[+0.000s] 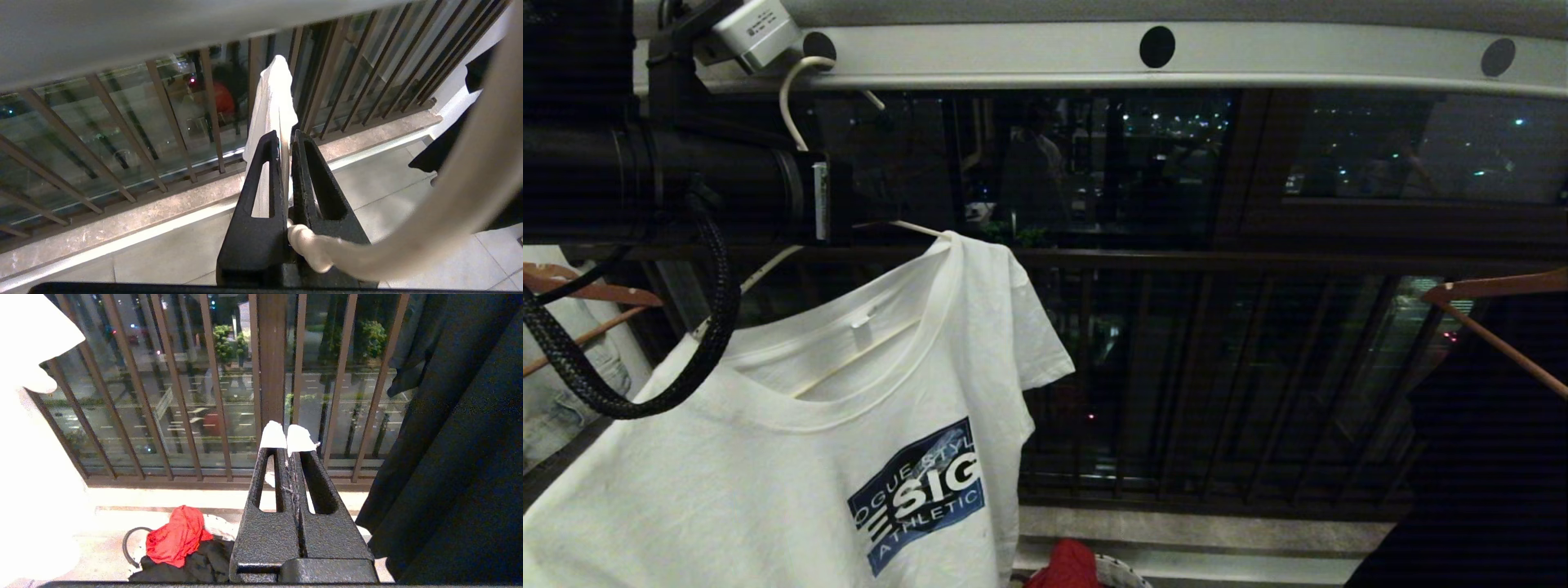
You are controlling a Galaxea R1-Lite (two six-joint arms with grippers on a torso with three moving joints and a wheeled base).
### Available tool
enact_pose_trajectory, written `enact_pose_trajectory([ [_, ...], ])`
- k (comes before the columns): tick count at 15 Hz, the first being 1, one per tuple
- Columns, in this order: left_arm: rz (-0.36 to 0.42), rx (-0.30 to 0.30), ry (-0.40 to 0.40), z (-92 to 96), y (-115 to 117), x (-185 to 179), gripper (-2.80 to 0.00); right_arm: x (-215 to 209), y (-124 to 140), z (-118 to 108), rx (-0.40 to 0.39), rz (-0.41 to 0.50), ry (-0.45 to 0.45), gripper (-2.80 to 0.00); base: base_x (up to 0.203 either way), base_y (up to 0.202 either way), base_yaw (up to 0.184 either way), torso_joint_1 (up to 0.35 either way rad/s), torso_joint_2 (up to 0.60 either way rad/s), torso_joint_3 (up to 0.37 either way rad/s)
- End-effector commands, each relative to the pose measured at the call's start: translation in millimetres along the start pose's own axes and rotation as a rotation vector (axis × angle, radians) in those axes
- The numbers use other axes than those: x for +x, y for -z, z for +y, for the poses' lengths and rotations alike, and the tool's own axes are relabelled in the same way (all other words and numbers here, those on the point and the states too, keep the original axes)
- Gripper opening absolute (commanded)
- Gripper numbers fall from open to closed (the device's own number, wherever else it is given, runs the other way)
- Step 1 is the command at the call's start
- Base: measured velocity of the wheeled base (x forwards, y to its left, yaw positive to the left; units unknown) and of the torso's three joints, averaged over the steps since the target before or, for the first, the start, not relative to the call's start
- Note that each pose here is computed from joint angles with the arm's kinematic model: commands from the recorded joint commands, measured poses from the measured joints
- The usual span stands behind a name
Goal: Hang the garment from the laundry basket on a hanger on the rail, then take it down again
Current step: Take the clothes off the clothes rack
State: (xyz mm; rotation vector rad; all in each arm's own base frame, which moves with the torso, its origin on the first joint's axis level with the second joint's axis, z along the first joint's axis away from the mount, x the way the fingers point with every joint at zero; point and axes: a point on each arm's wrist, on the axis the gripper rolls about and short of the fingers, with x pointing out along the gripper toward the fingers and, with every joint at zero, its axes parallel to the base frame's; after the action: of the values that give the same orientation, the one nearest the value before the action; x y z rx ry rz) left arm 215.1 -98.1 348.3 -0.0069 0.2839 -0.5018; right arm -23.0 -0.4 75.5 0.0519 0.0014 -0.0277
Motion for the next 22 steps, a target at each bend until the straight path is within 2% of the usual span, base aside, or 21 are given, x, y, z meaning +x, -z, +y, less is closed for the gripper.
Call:
enact_pose_trajectory([
  [1,-0.015,0.000,0.001,-0.5,-3,-5,-2.80,0,0,0,0.000,0.001,0.000,-2.80,0.000,0.000,0.000,0.000,0.00,0.000],
  [13,-0.067,0.008,0.002,-2.4,-11,-20,-2.80,0,0,0,0.000,0.001,0.000,-2.80,0.000,0.000,0.000,0.000,0.00,0.000],
  [18,-0.130,0.016,0.014,-5.2,-22,-38,-2.80,0,0,0,0.000,0.001,0.000,-2.80,0.000,0.000,0.000,0.000,0.00,0.000],
  [22,-0.172,0.028,0.062,-16.5,-28,-54,-2.80,0,0,0,0.000,0.001,0.000,-2.80,0.000,0.000,0.000,0.000,0.00,0.000],
])
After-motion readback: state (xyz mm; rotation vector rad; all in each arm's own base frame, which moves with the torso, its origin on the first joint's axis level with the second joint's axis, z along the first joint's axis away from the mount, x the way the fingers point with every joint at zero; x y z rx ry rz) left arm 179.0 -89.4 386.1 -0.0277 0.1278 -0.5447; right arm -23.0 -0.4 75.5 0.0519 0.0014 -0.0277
